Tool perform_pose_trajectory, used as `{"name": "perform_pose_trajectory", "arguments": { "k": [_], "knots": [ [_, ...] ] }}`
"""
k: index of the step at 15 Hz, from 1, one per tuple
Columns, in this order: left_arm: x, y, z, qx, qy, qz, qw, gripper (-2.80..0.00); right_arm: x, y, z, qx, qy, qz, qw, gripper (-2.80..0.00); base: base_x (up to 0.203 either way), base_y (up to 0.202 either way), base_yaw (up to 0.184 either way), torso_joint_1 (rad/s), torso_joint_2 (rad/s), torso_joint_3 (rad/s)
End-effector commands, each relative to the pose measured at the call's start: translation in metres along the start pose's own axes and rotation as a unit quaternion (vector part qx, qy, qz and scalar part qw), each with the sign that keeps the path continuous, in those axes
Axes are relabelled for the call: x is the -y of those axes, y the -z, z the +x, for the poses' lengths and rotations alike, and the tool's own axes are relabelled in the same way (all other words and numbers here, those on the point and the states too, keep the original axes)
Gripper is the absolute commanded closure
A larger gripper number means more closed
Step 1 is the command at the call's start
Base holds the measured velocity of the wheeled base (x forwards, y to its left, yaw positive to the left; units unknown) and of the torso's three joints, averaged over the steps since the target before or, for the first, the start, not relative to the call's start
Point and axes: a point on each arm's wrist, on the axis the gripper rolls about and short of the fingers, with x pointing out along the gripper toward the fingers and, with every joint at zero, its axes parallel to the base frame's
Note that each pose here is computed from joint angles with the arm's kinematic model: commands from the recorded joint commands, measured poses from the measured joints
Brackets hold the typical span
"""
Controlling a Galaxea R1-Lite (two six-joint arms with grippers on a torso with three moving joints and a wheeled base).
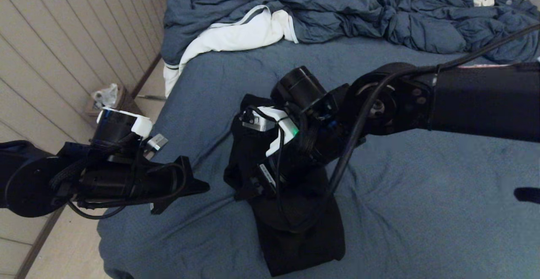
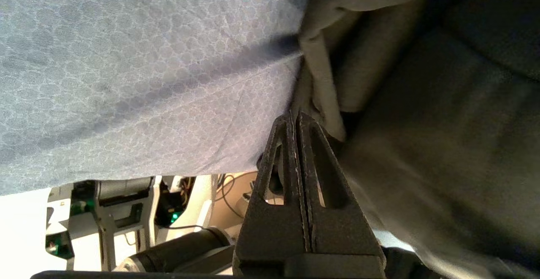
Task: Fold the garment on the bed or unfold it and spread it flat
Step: Fold the black sweatshirt
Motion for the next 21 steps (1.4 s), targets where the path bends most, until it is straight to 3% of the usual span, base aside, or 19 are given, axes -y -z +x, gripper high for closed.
{"name": "perform_pose_trajectory", "arguments": {
  "k": [1, 10, 17, 18, 21],
  "knots": [
    [-0.001, 0.000, 0.001, -0.002, 0.000, -0.003, 1.0000, 0.00, -0.008, -0.004, -0.015, 0.020, -0.004, -0.009, 1.000, -2.80, 0.000, 0.000, 0.000, 0.000, 0.00, 0.000],
    [-0.003, 0.000, 0.005, -0.006, -0.005, -0.006, 0.9999, 0.00, -0.025, -0.018, -0.057, 0.084, -0.007, -0.032, 0.996, -2.80, 0.000, 0.000, 0.000, 0.000, 0.00, 0.000],
    [-0.003, 0.000, 0.006, -0.006, -0.006, -0.006, 0.9999, 0.00, -0.026, -0.021, -0.069, 0.107, -0.001, -0.032, 0.994, -2.80, 0.000, 0.000, 0.000, 0.000, 0.00, 0.000],
    [-0.003, 0.000, 0.006, -0.006, -0.006, -0.006, 0.9999, 0.00, -0.025, -0.019, -0.067, 0.101, 0.003, -0.027, 0.994, 0.00, 0.000, 0.000, 0.000, 0.000, 0.00, 0.000],
    [-0.001, 0.000, 0.002, 0.002, 0.003, 0.000, 1.0000, 0.00, -0.025, -0.018, -0.060, 0.092, 0.011, -0.005, 0.996, 0.00, 0.000, 0.000, 0.000, 0.000, 0.00, 0.000]
  ]
}}
